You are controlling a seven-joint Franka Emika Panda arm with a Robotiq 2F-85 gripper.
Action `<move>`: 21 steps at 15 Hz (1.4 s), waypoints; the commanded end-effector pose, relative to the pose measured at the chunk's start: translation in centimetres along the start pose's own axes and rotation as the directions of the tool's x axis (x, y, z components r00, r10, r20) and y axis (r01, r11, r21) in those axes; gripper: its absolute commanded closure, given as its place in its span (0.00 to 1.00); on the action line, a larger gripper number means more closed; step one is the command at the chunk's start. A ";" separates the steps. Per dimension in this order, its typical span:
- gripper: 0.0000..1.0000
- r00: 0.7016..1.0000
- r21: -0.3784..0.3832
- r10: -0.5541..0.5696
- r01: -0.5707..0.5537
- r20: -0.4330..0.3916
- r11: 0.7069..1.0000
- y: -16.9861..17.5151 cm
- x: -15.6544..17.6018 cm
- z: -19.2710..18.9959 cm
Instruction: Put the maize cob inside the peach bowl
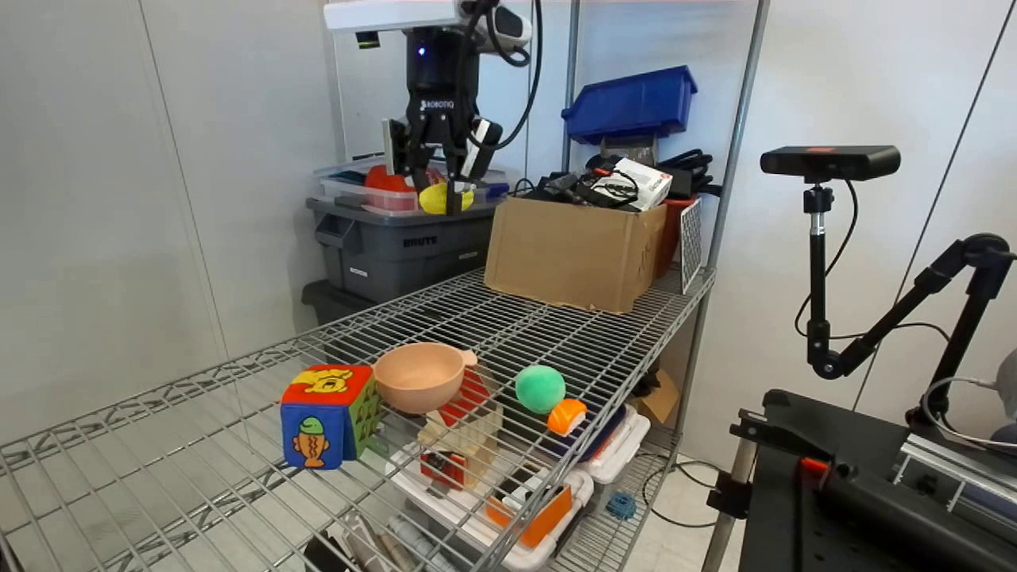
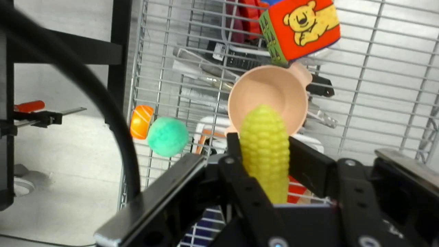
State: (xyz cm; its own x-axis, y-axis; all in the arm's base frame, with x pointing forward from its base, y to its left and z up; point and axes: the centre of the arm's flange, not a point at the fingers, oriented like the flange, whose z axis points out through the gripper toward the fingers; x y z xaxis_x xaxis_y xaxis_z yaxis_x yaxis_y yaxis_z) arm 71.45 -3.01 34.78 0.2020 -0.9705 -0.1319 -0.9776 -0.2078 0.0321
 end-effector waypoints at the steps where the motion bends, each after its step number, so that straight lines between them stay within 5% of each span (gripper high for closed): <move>1: 0.90 0.991 -0.101 -0.012 0.025 0.130 0.995 -6.0 -1.1 3.8; 7: 0.90 0.952 -0.267 0.054 0.030 0.301 0.963 -9.2 -0.9 11.3; 13: 0.90 0.875 -0.343 0.151 0.019 0.461 0.939 -10.4 1.4 12.0; 21: 0.90 0.914 -0.234 0.255 -0.186 0.314 0.954 -11.9 4.8 11.9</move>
State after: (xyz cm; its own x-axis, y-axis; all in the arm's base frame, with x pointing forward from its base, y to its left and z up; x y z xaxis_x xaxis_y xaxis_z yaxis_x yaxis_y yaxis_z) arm 76.06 -2.43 22.46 -0.0451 -0.8738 -0.4841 -0.9420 -0.1241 0.3118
